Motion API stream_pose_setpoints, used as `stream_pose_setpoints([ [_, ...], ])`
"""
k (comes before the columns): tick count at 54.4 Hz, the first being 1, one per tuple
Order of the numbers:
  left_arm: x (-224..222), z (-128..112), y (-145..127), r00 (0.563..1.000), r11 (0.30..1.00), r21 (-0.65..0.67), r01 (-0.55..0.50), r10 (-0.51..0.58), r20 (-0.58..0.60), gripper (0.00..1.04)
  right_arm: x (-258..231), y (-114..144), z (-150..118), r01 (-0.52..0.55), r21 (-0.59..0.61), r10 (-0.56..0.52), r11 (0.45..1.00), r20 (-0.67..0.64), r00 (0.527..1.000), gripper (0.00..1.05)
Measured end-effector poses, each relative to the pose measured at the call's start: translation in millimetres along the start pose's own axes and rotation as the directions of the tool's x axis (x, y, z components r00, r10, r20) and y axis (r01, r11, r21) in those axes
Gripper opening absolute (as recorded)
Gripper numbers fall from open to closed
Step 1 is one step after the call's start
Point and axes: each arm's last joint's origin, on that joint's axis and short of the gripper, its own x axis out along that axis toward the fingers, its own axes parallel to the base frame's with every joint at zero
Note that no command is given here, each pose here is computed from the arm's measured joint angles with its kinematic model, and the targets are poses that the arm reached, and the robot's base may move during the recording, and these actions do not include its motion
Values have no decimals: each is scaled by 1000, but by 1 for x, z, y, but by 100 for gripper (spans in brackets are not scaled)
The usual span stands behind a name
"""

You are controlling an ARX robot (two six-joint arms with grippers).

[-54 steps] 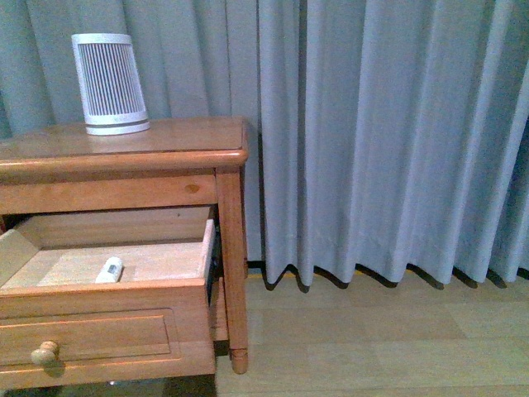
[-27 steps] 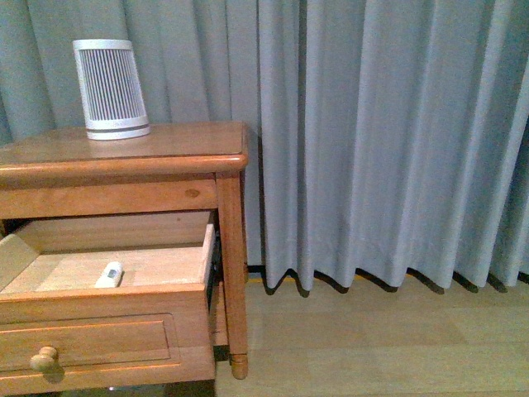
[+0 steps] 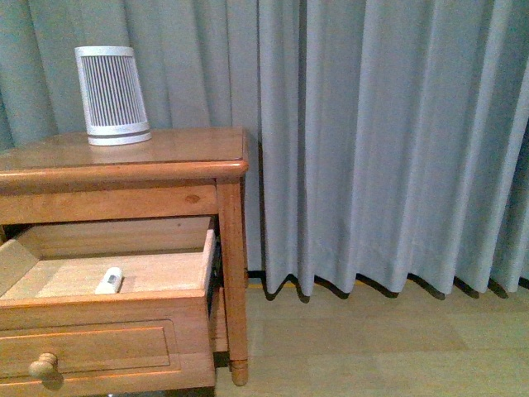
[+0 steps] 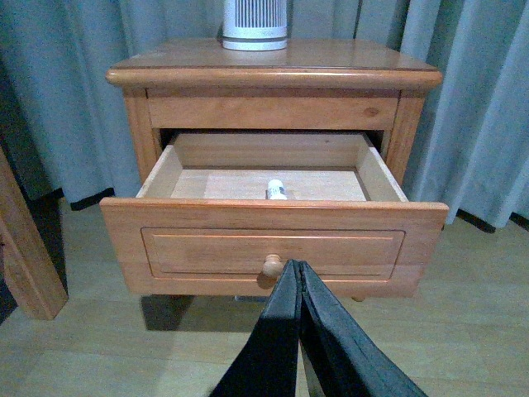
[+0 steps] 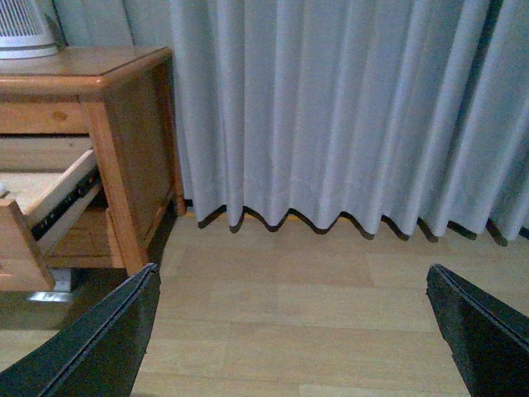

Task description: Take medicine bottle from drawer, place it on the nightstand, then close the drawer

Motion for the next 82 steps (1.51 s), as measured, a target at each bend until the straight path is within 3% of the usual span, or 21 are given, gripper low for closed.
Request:
stream_pose_setpoints([
  [3, 0, 0, 0, 1000, 1000, -2, 1, -1, 0, 6, 0, 0, 0, 0, 0, 0, 1000, 0, 1000, 98],
  [31, 0, 0, 0, 1000, 1000, -2, 2, -2, 0, 99, 0, 0, 0, 2, 0, -2, 1000, 0, 1000, 98],
  [71, 0, 0, 0, 1000, 1000, -3, -5, 5, 3, 98, 0, 0, 0, -5, 0, 5, 1000, 0, 1000, 98],
  [78, 0, 0, 0, 1000, 1000, -3, -3, 3, 4, 98, 9, 4, 2, 195, -10, -195, 981, -47, 980, 98],
  [82, 0, 0, 0, 1000, 1000, -3, -2, 2, 3, 98, 22, 12, 14, 216, -2, -216, 976, -74, 974, 98],
])
